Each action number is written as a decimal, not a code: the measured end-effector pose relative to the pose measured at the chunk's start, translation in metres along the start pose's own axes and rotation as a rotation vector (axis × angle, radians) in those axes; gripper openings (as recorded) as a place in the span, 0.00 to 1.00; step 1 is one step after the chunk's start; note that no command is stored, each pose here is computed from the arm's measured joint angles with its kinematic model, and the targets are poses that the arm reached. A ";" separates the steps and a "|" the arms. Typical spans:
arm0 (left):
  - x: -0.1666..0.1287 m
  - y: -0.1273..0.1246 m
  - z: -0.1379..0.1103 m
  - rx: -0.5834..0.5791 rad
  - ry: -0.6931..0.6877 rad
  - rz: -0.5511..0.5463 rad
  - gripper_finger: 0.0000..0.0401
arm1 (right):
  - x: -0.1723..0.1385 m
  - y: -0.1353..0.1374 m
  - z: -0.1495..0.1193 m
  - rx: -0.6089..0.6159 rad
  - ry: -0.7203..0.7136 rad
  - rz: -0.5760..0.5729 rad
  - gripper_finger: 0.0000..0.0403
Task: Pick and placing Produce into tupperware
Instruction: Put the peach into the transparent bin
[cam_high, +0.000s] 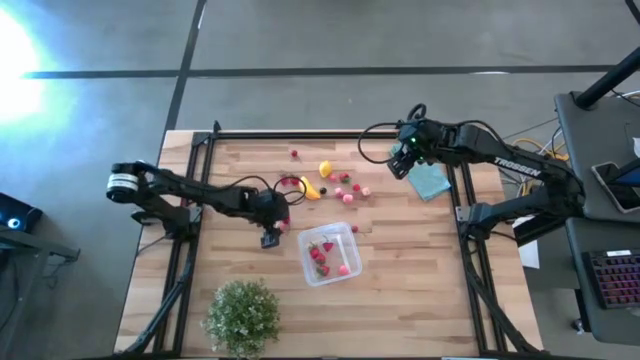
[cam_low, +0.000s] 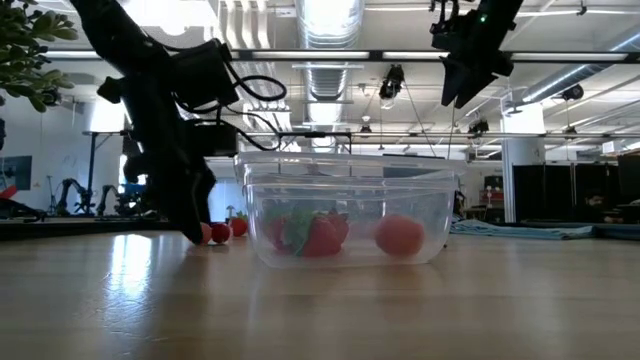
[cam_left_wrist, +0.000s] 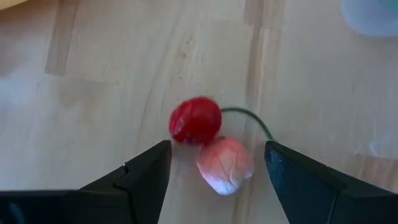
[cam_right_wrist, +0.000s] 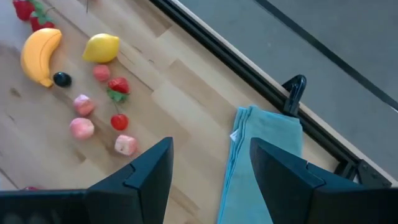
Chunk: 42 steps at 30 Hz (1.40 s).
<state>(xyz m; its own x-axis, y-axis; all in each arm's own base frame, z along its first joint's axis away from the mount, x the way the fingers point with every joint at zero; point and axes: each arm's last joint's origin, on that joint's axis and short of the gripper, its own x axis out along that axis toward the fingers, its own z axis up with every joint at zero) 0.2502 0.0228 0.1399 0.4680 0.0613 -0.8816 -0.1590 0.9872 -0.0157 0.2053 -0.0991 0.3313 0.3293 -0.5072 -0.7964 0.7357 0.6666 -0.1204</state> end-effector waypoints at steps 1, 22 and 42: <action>0.002 0.000 0.000 0.000 0.003 0.001 0.61 | 0.000 0.000 0.000 0.000 0.001 -0.001 0.51; -0.007 0.000 0.003 0.000 0.041 0.011 0.25 | 0.006 -0.007 0.003 0.023 -0.006 -0.019 0.51; -0.075 -0.023 0.070 0.234 -0.525 -0.497 0.24 | 0.020 -0.001 -0.010 0.120 0.072 0.081 0.51</action>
<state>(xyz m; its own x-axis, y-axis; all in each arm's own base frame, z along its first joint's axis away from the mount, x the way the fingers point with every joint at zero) 0.2796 0.0059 0.2391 0.7980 -0.3946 -0.4554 0.3399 0.9188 -0.2005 0.2055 -0.1044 0.3090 0.3502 -0.4112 -0.8416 0.7755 0.6312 0.0143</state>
